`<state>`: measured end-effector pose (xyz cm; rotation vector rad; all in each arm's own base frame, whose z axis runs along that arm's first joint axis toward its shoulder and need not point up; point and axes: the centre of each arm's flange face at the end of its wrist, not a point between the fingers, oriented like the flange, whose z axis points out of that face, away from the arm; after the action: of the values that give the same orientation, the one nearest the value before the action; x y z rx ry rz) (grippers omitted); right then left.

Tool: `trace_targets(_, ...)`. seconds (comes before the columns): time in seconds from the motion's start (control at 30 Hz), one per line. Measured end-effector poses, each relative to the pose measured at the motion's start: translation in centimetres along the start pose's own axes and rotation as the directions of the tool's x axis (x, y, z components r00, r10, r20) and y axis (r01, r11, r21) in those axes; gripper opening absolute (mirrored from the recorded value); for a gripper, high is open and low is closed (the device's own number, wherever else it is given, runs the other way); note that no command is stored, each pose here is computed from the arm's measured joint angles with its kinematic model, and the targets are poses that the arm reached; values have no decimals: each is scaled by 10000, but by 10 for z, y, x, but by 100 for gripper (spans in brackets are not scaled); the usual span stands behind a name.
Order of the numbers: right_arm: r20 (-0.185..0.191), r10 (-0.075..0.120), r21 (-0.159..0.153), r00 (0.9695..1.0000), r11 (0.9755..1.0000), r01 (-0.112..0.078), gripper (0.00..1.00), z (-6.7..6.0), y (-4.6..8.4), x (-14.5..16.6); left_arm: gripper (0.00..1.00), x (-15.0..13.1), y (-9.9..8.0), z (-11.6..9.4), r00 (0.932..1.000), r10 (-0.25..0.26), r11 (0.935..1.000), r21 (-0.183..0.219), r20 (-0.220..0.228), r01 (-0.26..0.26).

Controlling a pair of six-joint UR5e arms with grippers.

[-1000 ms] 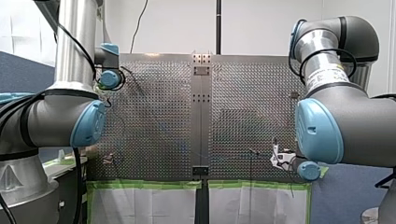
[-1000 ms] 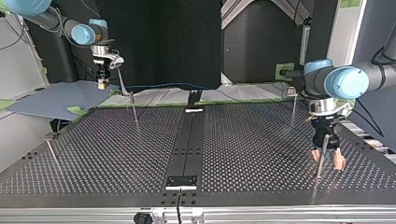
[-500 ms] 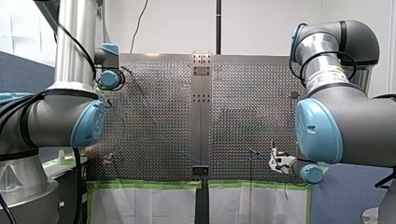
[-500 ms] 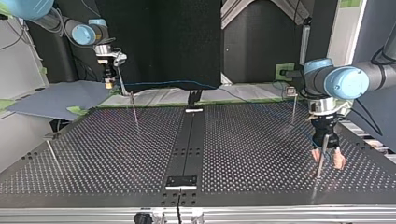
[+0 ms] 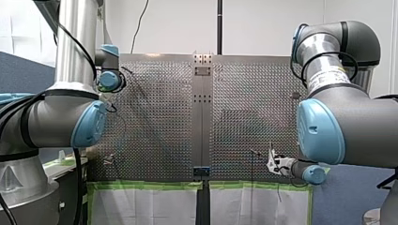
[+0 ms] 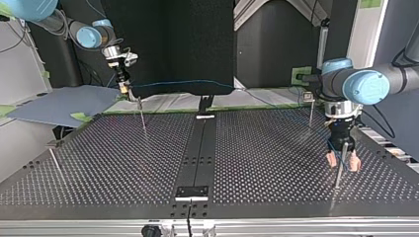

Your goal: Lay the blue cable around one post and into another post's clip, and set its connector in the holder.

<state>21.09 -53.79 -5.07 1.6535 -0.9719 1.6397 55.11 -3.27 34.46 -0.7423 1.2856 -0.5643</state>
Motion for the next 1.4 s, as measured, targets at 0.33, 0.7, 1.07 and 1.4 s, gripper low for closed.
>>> trace_targets(0.33,76,0,1041,10000,9946,-7,0,0,-13,-1,100,-1,9,-13,9958,-917,9931,-743,-29,912)
trace_targets(0.7,120,2,2107,9999,9775,-27,0,-2,-24,-2,100,-13,4,-47,9979,-641,9925,-1032,107,649)
trace_targets(1.07,183,8,3185,9998,9479,-66,0,-5,-36,-2,100,-44,-6,-86,9958,628,9774,-2061,664,-479)
trace_targets(1.4,209,21,3972,9998,9177,-102,0,-7,-46,-3,100,-91,-62,-97,9794,1566,9749,-1787,1273,-1326)
